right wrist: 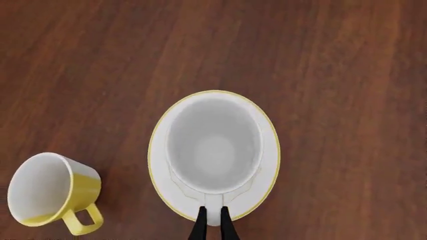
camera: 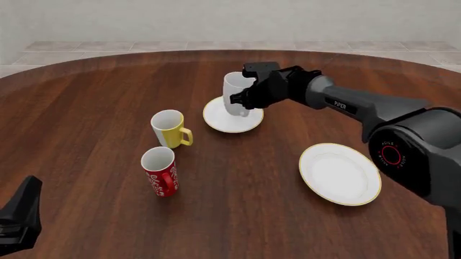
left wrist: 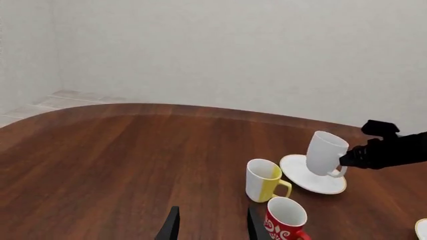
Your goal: Put the white mug on the left plate.
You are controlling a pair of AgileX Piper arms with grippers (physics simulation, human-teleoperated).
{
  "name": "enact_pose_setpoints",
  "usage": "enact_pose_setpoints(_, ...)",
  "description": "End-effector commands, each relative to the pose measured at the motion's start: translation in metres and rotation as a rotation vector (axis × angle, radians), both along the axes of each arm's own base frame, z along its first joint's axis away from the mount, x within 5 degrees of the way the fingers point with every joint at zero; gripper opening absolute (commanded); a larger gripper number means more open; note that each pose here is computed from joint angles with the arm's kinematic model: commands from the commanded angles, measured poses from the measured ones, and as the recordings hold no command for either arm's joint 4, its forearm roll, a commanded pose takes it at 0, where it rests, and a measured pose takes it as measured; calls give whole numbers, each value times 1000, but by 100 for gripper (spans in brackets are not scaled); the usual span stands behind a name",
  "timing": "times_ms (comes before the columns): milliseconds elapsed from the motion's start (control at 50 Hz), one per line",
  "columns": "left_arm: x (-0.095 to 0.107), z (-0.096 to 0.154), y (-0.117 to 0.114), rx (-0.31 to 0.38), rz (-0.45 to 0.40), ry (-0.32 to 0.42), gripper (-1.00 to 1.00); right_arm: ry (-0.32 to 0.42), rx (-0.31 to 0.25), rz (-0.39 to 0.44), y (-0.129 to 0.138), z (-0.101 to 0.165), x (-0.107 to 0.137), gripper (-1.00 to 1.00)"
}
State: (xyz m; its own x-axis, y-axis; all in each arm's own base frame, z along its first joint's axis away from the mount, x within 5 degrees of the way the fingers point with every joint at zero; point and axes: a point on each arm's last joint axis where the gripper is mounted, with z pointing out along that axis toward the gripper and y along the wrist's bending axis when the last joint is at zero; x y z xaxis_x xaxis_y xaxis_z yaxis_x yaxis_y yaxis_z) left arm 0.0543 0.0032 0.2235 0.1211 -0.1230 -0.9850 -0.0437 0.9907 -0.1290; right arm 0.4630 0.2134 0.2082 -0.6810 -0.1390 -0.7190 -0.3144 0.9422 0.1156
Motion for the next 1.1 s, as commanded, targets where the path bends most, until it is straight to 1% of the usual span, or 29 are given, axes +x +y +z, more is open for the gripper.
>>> enact_pose_setpoints(20,0,0,0,0,1,0,100,-18,8,2,0,6,-2,-100)
enact_pose_setpoints(400,0,0,0,0,1,0,100,-18,8,2,0,6,-2,-100)
enact_pose_setpoints(420,0,0,0,0,0,0,100,-33,10,0,-3,10,-1,-100)
enact_pose_setpoints(440,0,0,0,1,1,1,100,-8,36,-10,7,8,-4,-100)
enact_pose_setpoints(480,0,0,0,0,4,1,100,-14,28,-3,7,9,-2,-100)
enact_pose_setpoints(600,0,0,0,0,6,0,100,-1,36,-12,11,7,2,-100)
enact_pose_setpoints(740,0,-1,0,0,5,3,100,14,24,-1,16,-1,2,-100)
enact_pose_setpoints(760,0,-1,0,0,4,3,100,16,16,1,14,-3,4,-100)
enact_pose_setpoints(1100,0,-1,0,4,5,5,100,27,-15,12,9,-6,8,-100)
